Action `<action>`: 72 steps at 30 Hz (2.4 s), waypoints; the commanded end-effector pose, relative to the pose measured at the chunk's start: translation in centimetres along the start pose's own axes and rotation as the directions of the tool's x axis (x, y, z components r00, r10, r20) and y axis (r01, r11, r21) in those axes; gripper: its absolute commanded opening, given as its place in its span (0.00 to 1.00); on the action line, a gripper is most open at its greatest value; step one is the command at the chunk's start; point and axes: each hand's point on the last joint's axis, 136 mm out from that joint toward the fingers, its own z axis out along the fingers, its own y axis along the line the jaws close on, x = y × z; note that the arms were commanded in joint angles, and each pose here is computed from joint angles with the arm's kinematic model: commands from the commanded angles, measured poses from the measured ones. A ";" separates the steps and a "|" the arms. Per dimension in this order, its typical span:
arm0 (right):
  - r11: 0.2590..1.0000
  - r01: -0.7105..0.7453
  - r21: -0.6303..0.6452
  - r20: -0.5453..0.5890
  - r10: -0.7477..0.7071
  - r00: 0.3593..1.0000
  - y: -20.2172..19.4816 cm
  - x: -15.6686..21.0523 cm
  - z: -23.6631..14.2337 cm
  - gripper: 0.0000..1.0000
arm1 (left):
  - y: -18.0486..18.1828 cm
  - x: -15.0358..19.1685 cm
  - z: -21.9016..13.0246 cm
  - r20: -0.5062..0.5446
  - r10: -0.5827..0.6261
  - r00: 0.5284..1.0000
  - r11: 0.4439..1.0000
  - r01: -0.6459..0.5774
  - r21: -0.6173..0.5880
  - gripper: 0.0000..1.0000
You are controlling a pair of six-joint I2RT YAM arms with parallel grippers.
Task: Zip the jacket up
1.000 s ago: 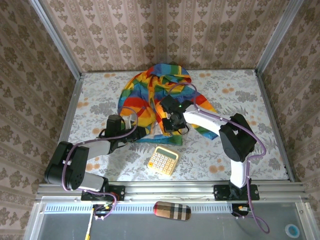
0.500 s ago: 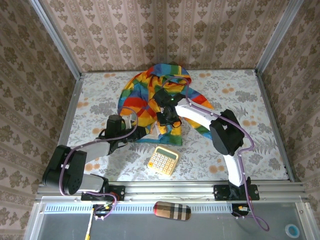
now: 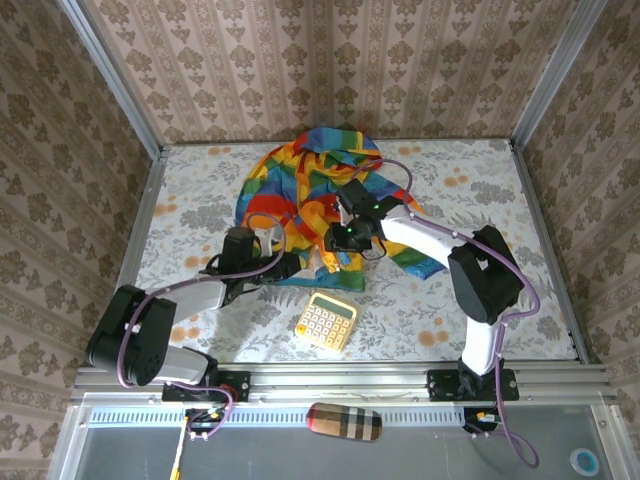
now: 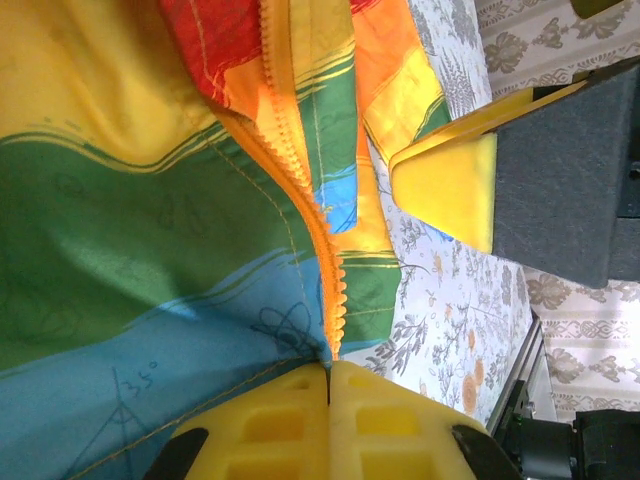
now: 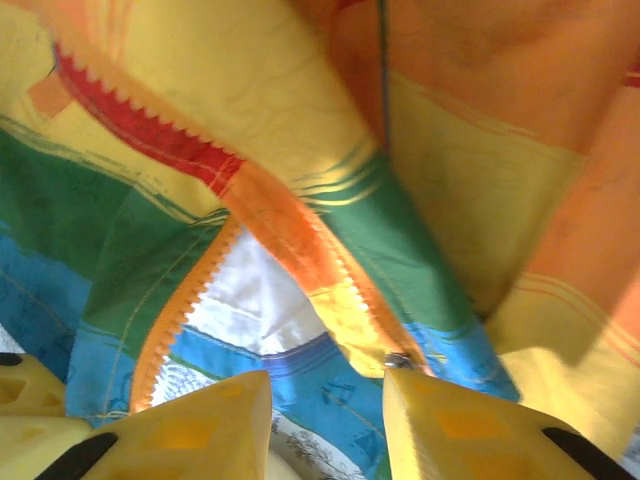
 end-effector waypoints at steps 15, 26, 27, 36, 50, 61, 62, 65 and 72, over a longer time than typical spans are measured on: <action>0.997 0.002 0.077 0.029 -0.004 1.000 -4.1 1.0 -0.8 0.33 | -0.5 0.7 2.2 -0.059 0.039 0.998 0.999 -0.039 -0.003 0.00; 0.996 0.093 -0.010 -0.002 -0.093 0.996 -4.0 -0.1 1.8 0.36 | -0.3 1.0 2.2 -0.063 0.033 0.997 0.999 -0.034 -0.007 0.00; 0.995 0.098 -0.026 -0.013 -0.098 0.995 -3.8 0.0 2.2 0.36 | -0.2 1.0 2.2 -0.063 0.033 0.997 0.999 -0.034 -0.008 0.00; 0.988 0.095 -0.123 -0.075 -0.105 0.992 -2.8 1.4 3.4 0.30 | 0.3 0.7 2.3 -0.048 0.030 0.998 0.999 -0.031 -0.032 0.00; 0.983 0.108 -0.145 -0.123 -0.126 0.984 -2.4 3.1 3.4 0.24 | 0.3 0.7 2.2 -0.045 0.030 0.999 0.999 -0.032 -0.031 0.00; 0.983 0.122 -0.138 -0.066 -0.132 0.989 -1.4 2.1 1.2 0.00 | -0.2 -0.5 0.9 -0.006 0.041 0.999 0.999 -0.041 -0.022 0.00; 0.982 0.126 -0.143 -0.054 -0.135 0.989 -1.1 1.9 0.8 0.00 | -0.4 -0.7 0.7 0.001 0.044 0.999 0.999 -0.044 -0.022 0.00; 0.976 0.142 -0.163 -0.017 -0.147 0.989 0.0 1.3 -0.7 0.00 | -0.9 -1.2 -0.3 0.027 0.057 0.998 0.998 -0.057 -0.018 0.00; 0.957 0.166 -0.239 0.031 -0.163 0.986 2.9 0.6 -2.9 0.00 | -1.8 -3.3 -3.1 0.124 0.082 0.989 0.996 -0.078 -0.034 0.00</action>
